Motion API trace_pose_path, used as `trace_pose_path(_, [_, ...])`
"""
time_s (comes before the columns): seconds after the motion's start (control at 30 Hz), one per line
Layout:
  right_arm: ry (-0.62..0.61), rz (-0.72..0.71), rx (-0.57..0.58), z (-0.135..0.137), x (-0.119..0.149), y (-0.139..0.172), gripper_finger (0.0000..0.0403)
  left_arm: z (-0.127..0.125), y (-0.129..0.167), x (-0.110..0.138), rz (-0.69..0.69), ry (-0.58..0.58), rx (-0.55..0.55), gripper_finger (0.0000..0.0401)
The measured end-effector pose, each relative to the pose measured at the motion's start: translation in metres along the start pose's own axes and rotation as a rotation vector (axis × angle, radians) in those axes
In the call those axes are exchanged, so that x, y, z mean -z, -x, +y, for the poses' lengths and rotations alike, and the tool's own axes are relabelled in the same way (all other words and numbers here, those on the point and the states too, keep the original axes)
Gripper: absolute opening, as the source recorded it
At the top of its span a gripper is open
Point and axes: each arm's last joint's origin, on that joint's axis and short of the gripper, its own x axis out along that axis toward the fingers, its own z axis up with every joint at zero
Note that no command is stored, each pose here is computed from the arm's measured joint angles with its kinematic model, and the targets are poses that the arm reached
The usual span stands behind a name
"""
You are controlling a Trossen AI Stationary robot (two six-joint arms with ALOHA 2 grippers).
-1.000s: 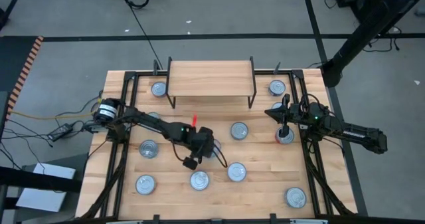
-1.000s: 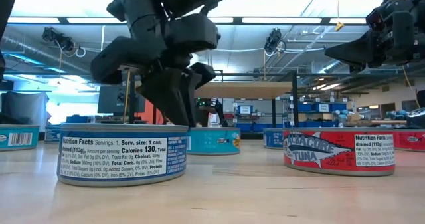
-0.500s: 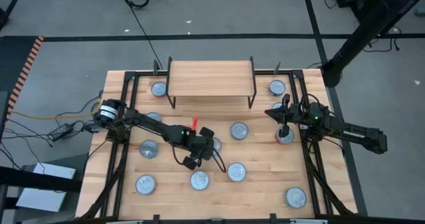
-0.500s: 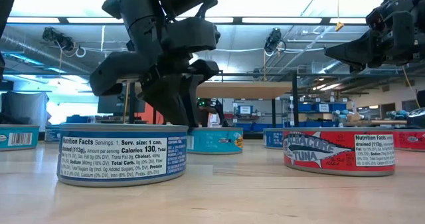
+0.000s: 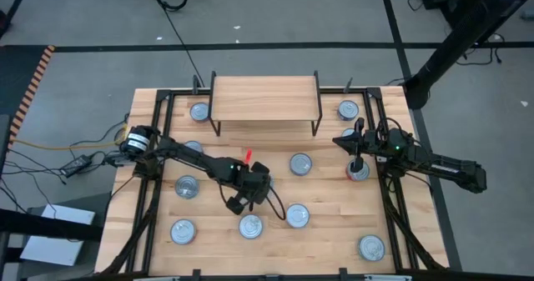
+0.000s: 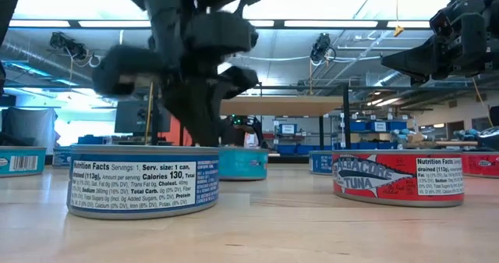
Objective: Stack canned seafood by type on shelf
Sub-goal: Put the yellow blue tuna can on the shelf
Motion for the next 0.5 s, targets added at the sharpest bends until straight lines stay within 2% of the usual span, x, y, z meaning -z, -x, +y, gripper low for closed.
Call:
trace_pose_path(0.2, [0.0,0.0,0.0,0.0,0.0,0.0,0.0025,0.018,0.017,-0.006,-0.061,0.05,0.13,0.0001])
trace_pose_path(0.5, [0.0,0.0,0.0,0.0,0.0,0.0,0.0025,0.06,0.024,0.008,-0.266,0.249,0.371,0.0001])
